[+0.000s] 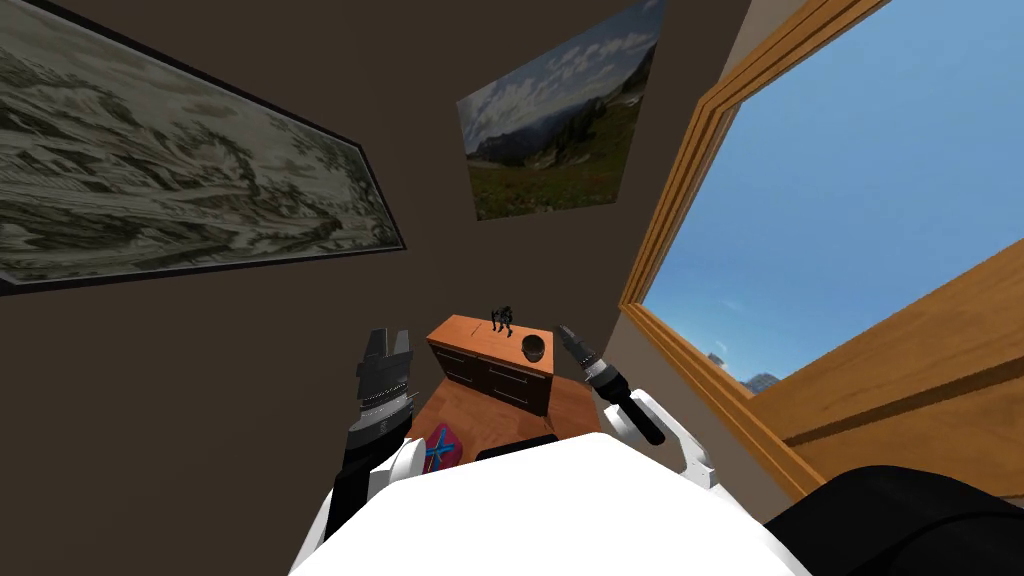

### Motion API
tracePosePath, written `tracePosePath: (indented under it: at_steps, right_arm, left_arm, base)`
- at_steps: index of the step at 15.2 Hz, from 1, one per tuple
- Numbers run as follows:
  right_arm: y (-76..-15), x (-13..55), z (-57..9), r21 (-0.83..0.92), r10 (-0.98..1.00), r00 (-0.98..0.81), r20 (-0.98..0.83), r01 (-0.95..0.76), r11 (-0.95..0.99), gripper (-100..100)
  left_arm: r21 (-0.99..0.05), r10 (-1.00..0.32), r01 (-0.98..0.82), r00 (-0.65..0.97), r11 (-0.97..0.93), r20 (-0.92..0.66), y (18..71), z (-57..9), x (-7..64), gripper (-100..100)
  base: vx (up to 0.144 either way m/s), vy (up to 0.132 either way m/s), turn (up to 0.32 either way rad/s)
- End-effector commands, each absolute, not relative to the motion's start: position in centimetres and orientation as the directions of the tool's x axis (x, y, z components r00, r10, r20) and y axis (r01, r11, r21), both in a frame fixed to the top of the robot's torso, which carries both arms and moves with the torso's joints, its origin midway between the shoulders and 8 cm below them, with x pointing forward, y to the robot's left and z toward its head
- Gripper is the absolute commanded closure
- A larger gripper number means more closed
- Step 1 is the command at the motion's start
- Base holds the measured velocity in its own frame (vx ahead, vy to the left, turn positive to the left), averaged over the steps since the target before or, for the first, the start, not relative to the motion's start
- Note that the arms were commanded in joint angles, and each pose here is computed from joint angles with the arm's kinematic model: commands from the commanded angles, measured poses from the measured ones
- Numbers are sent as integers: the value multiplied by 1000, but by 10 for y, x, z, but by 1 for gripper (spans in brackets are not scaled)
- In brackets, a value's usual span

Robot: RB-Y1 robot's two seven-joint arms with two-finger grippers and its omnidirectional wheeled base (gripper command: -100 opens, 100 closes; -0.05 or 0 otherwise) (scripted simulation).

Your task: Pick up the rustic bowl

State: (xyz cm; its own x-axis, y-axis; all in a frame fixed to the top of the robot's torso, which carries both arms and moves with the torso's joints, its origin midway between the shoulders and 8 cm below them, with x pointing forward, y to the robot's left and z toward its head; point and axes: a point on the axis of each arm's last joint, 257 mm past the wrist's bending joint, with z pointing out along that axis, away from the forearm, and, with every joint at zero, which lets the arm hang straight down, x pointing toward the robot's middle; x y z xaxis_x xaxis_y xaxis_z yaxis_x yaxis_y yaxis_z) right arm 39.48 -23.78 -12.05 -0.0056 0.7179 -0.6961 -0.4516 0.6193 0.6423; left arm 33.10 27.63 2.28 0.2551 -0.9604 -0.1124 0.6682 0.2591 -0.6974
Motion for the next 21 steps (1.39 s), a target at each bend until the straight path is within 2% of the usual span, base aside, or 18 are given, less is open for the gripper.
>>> tracePosePath:
  at_steps: [1,5,10,21]
  right_arm:
    - [-237,396,-144,618,670,-50,-740,-442,650,-100]
    - [-239,397,-169,599,625,-92,-775,-424,680,-100]
    - [-246,391,-228,514,473,-204,-857,-411,753,-100]
    - [-298,365,-328,357,208,-383,-900,-375,855,-100]
  left_arm:
    - [-697,-960,668,255,259,-112,276,23,331,0]
    - [-697,-960,668,255,259,-112,276,23,331,0]
    - [-697,-960,668,255,259,-112,276,23,331,0]
    - [-697,-960,668,255,259,-112,276,23,331,0]
  base:
    - [44,54,102]
    - [60,72,122]
    - [70,84,150]
    - [75,70,136]
